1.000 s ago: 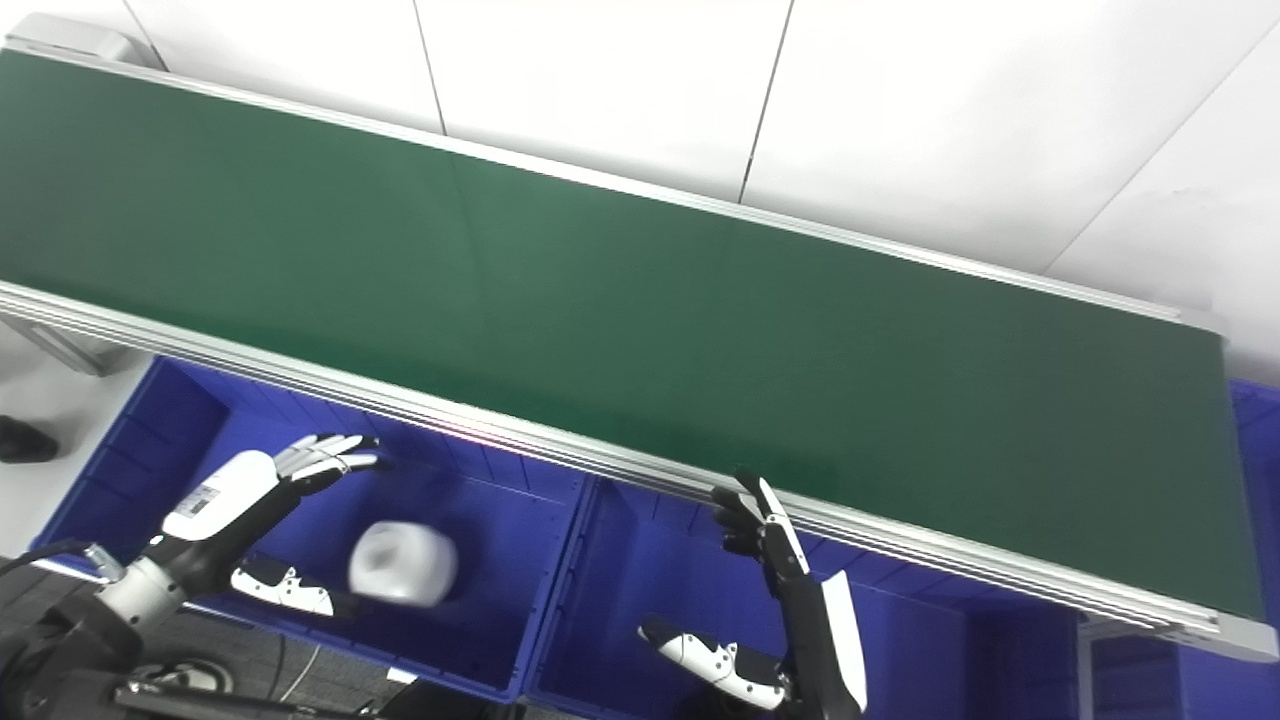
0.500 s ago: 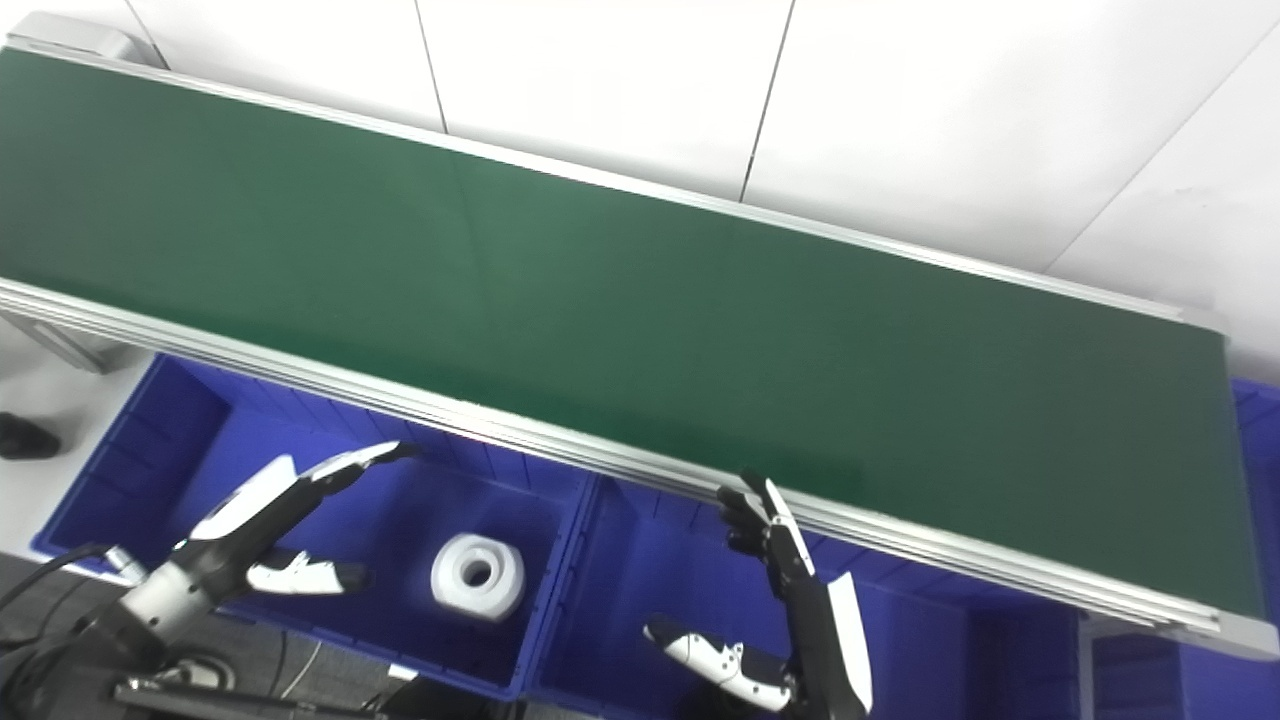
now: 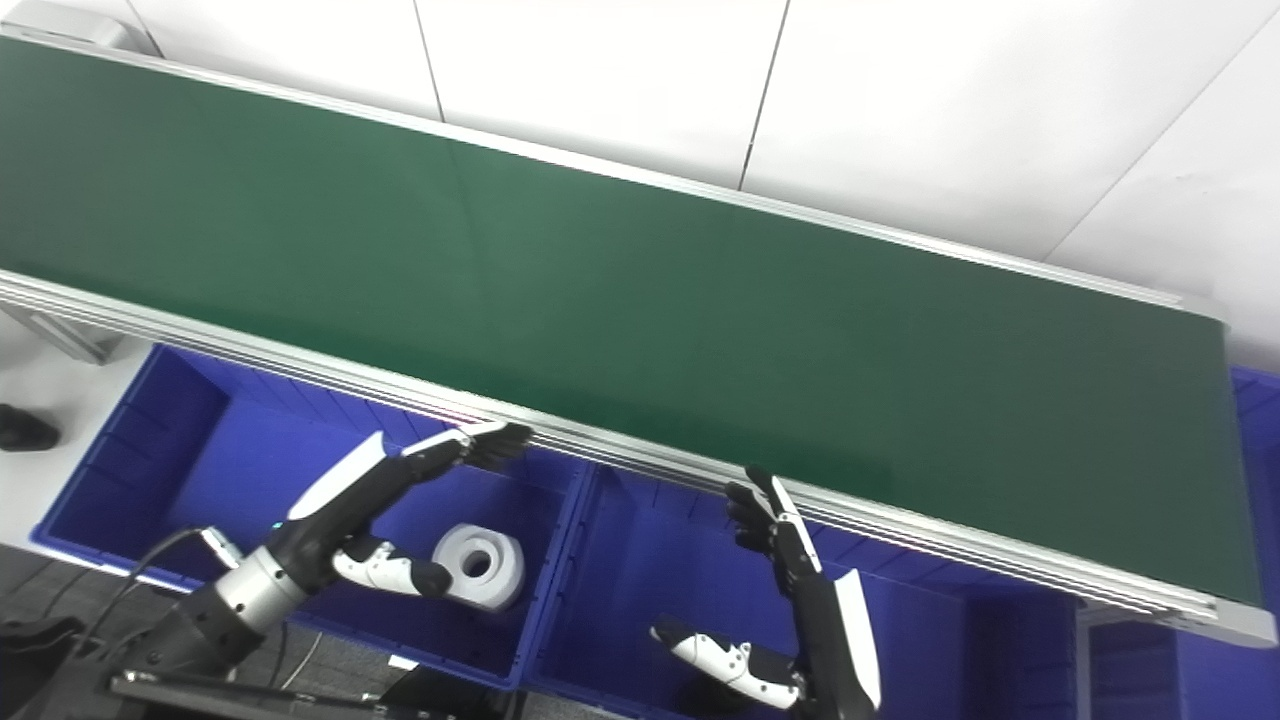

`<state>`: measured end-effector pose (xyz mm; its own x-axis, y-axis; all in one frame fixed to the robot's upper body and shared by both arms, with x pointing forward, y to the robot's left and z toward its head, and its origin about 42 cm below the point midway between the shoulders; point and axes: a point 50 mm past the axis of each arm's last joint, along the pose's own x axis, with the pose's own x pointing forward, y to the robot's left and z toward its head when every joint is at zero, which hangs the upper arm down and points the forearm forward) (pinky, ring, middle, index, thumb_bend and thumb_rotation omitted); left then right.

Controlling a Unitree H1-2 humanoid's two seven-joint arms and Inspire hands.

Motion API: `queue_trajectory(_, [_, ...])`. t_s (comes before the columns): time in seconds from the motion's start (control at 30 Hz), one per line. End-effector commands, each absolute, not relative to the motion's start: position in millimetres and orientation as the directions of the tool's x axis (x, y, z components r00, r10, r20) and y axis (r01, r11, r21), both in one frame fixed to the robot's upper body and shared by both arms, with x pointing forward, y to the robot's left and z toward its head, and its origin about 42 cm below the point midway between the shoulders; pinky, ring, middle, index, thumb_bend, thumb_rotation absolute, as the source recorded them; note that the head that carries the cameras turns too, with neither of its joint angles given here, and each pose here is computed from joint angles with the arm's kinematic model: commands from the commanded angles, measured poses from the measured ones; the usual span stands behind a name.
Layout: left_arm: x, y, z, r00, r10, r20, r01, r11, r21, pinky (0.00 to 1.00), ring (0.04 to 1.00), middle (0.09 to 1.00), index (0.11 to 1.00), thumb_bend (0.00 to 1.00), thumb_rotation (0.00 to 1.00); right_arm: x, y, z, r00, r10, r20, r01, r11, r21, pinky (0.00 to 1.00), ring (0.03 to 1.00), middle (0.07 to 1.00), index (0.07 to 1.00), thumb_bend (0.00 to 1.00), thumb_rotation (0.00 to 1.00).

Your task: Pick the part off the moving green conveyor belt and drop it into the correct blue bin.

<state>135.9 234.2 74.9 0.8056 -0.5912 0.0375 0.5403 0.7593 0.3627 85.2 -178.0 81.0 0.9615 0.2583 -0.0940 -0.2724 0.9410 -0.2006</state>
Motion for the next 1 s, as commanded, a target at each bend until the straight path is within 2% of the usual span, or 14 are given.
queue_trajectory(0.0, [143.2,236.4,79.5,0.792,-0.607,0.068,0.544,0.752,0.372,0.81,0.852,0.877,0.881,0.91,0.78,84.6,-168.4,90.8,0.968,0.244,-0.05,-0.249,0.949,-0.194,0.81,0.85,0.883,0.937,0.73,0.3])
queue_trajectory(0.4, [155.6,250.4,67.5,0.843,-0.536,0.049,0.493,0.805,0.329,0.77,0.828,0.876,0.884,0.88,0.76,85.3,-141.7,88.6,0.972,0.23,-0.053,-0.236,0.94,-0.247,0.82,0.905,0.945,0.942,0.74,0.35])
queue_trajectory(0.5, [152.2,252.8,65.0,0.871,-0.488,0.056,0.456,0.846,0.275,0.71,0.814,0.876,0.879,0.85,0.69,85.4,-138.4,88.1,0.972,0.227,-0.06,-0.235,0.937,-0.258,0.84,0.914,0.95,0.943,0.74,0.36])
queue_trajectory(0.63, [149.1,256.4,60.3,0.892,-0.451,0.042,0.424,0.864,0.273,0.7,0.819,0.877,0.882,0.83,0.69,86.0,-133.9,86.6,0.97,0.232,-0.074,-0.243,0.93,-0.274,0.83,0.92,0.958,0.954,0.75,0.39])
queue_trajectory(0.77, [147.7,260.0,56.5,0.897,-0.441,0.025,0.418,0.864,0.28,0.68,0.815,0.873,0.883,0.82,0.7,85.6,-131.3,85.0,0.97,0.226,-0.092,-0.244,0.927,-0.286,0.82,0.923,0.963,0.966,0.76,0.43])
queue_trajectory(0.97, [143.4,260.6,56.3,0.896,-0.443,0.013,0.416,0.85,0.323,0.7,0.822,0.877,0.884,0.82,0.69,85.5,-130.8,84.8,0.968,0.225,-0.109,-0.247,0.93,-0.272,0.85,0.929,0.969,0.973,0.77,0.41])
